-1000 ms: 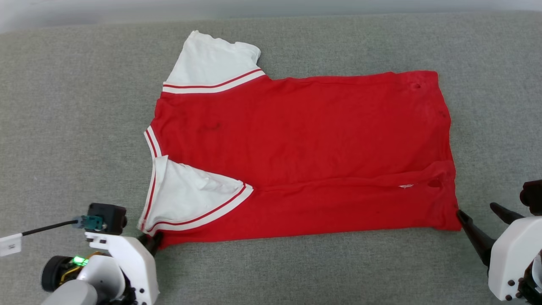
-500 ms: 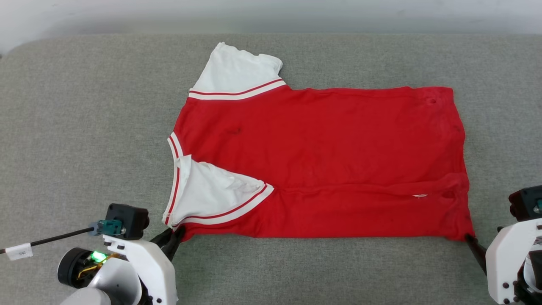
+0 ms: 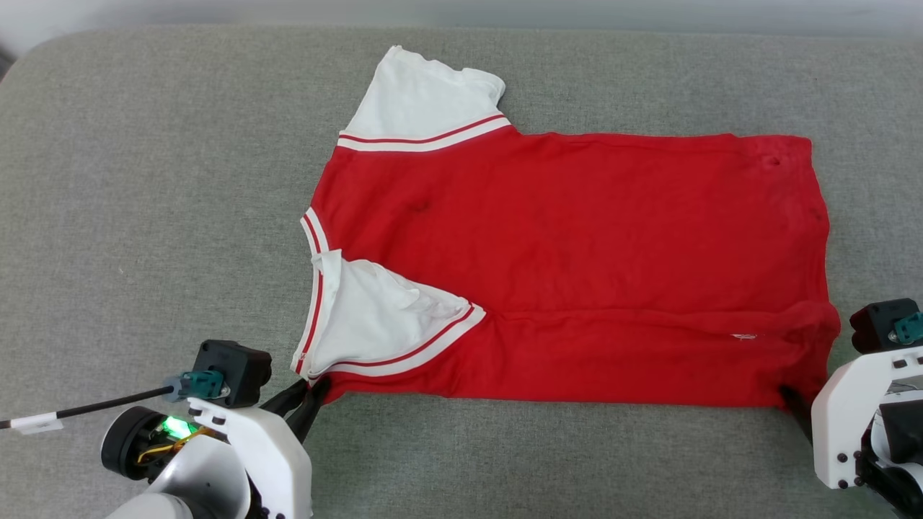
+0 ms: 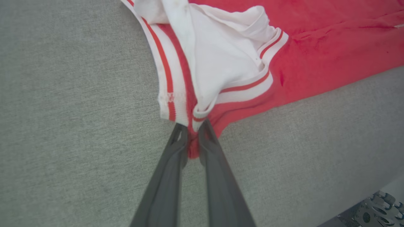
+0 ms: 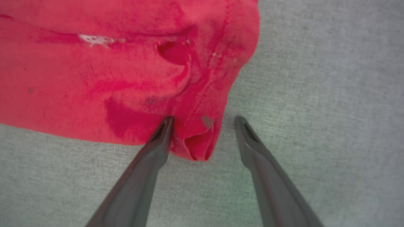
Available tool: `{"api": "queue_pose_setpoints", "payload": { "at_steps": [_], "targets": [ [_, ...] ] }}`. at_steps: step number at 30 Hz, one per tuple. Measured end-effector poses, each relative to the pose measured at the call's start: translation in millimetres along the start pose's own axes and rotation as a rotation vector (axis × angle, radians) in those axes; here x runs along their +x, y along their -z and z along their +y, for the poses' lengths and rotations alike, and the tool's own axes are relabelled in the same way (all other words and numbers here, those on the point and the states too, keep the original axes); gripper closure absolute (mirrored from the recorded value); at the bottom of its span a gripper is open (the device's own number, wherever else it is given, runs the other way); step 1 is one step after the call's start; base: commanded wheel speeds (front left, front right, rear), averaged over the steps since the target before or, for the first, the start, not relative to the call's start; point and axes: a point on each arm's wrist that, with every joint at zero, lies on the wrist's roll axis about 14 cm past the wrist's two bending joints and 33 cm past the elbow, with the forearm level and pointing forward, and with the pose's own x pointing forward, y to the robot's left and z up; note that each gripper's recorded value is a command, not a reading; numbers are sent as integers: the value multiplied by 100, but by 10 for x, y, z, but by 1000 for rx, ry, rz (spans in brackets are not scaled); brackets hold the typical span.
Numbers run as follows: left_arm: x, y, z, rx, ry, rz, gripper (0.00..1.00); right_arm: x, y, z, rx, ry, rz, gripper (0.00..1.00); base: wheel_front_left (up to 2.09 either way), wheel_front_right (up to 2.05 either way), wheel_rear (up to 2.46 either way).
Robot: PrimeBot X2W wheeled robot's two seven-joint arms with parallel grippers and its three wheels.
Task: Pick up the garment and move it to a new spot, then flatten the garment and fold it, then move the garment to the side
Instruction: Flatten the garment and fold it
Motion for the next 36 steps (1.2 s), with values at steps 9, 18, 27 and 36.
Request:
{"api": "queue_pose_setpoints", "payload": {
  "at_steps": [9, 18, 27, 36],
  "targets": [
    [-56, 74, 29, 18, -12, 34, 100, -16, -15, 7, -11, -19, -6, 100, 0, 0, 0],
    [-246, 304, -17, 61, 2, 107, 100, -402, 83, -300, -16, 53, -17, 100, 0, 0, 0],
    [-429, 731, -229, 72, 70, 225, 100, -827, 428, -429, 23, 92, 9, 100, 0, 0, 0],
    [-399, 1089, -328, 27, 103, 310, 100, -816, 864, -209, 110, 35, 89, 100, 0, 0, 0]
  ]
}}
